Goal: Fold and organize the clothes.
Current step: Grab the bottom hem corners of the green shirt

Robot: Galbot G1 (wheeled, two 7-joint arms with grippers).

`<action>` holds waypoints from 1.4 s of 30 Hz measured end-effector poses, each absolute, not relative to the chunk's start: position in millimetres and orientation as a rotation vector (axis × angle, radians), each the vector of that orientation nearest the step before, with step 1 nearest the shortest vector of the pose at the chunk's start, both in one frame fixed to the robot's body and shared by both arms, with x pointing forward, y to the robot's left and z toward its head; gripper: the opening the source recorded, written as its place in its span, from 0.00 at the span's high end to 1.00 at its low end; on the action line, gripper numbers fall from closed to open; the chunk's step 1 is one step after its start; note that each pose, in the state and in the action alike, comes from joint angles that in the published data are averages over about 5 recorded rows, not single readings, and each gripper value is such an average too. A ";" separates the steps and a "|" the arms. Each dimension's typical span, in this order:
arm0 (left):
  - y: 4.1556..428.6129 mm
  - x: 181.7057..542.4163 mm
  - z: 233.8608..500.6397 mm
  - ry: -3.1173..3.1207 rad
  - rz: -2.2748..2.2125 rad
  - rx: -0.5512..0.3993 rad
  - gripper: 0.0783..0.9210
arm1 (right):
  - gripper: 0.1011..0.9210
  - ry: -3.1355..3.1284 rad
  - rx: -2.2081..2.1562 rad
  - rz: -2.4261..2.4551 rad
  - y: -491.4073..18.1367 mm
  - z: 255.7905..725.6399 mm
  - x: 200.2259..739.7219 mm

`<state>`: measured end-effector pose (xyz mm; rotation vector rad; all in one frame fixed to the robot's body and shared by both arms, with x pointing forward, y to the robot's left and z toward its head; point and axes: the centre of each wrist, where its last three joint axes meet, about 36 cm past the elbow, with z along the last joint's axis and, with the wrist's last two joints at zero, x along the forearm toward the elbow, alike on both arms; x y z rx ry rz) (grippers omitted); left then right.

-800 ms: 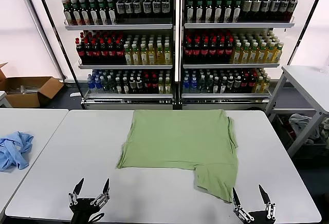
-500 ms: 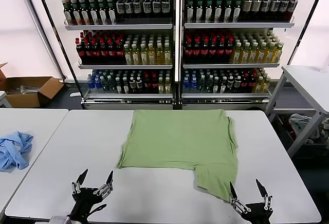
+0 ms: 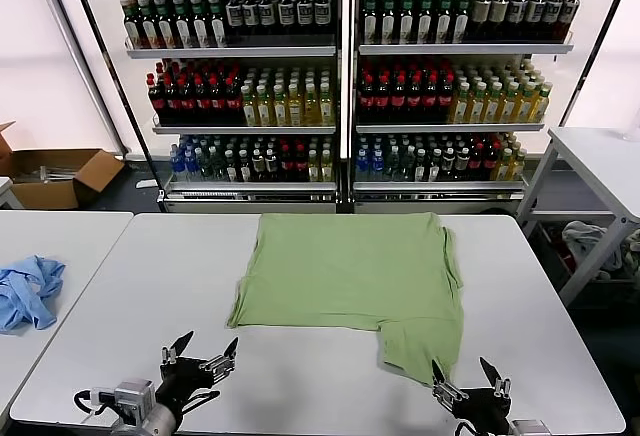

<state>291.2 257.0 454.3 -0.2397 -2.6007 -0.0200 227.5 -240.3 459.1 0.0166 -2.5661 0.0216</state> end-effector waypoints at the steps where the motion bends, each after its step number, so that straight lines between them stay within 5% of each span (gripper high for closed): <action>1: 256.7 294.8 452.5 -2.596 -0.017 -0.244 0.12 | 0.12 -2.561 0.016 0.022 -240.2 459.1 227.7; 29: 265.8 373.9 403.7 -2.540 0.027 -0.234 0.12 | 0.12 -2.491 0.054 0.008 -234.0 446.5 234.9; 42: 266.7 380.6 394.3 -2.535 0.033 -0.241 0.40 | 0.26 -2.507 0.053 0.017 -236.2 436.0 240.8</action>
